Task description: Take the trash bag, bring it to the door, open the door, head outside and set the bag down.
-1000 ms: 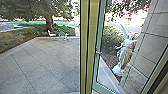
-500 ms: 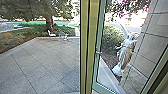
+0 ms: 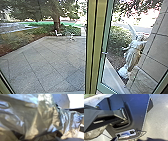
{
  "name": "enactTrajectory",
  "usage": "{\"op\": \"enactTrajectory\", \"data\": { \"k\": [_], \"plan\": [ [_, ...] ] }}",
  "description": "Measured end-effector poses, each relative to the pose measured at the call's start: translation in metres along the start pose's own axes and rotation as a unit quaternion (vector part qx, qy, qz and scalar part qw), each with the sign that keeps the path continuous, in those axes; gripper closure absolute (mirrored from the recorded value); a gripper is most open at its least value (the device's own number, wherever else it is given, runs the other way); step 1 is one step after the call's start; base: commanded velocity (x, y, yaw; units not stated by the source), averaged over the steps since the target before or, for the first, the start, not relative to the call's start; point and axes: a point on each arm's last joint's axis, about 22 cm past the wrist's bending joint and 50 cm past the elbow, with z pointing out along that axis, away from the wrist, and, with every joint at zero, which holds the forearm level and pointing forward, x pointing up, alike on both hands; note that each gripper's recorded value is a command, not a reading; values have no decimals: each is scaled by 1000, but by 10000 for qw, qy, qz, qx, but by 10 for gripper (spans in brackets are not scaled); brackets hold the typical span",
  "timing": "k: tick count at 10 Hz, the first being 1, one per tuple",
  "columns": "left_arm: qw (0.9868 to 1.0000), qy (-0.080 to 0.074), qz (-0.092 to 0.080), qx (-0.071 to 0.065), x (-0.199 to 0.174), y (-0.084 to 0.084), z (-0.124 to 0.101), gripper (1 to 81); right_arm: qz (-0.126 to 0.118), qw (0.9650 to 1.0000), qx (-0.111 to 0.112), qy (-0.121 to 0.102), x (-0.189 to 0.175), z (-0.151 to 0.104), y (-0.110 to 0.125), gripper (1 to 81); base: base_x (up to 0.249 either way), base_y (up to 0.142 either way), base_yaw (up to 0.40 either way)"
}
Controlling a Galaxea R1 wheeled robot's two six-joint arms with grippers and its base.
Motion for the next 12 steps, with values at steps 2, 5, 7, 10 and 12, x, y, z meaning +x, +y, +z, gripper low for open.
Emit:
{"op": "enactTrajectory", "data": {
  "k": [2, 5, 7, 10, 12],
  "plan": [
    [9995, 121, -292, 5, -12, -2, -1, 811, -265, 9995, -142, -127, 11, -4, 13, 10, 0, 0, 0],
    [9986, 233, -471, 54, -21, -5, -1, 811, -494, 9985, -122, -203, 23, -2, 6, 10, 0, 0, 0],
    [9983, 406, -358, 227, -9, -10, -2, 811, -504, 9985, -100, -187, 21, 5, -4, 10, 0, 0, 0],
    [9972, 640, -241, 314, 11, -11, -6, 811, -560, 9982, -204, -51, 28, 16, -10, 10, 0, 0, 0],
    [9975, 632, -126, 282, 11, -5, -4, 811, -539, 9979, -353, -65, 26, 24, -12, 10, 0, 0, 0]
  ]
}}
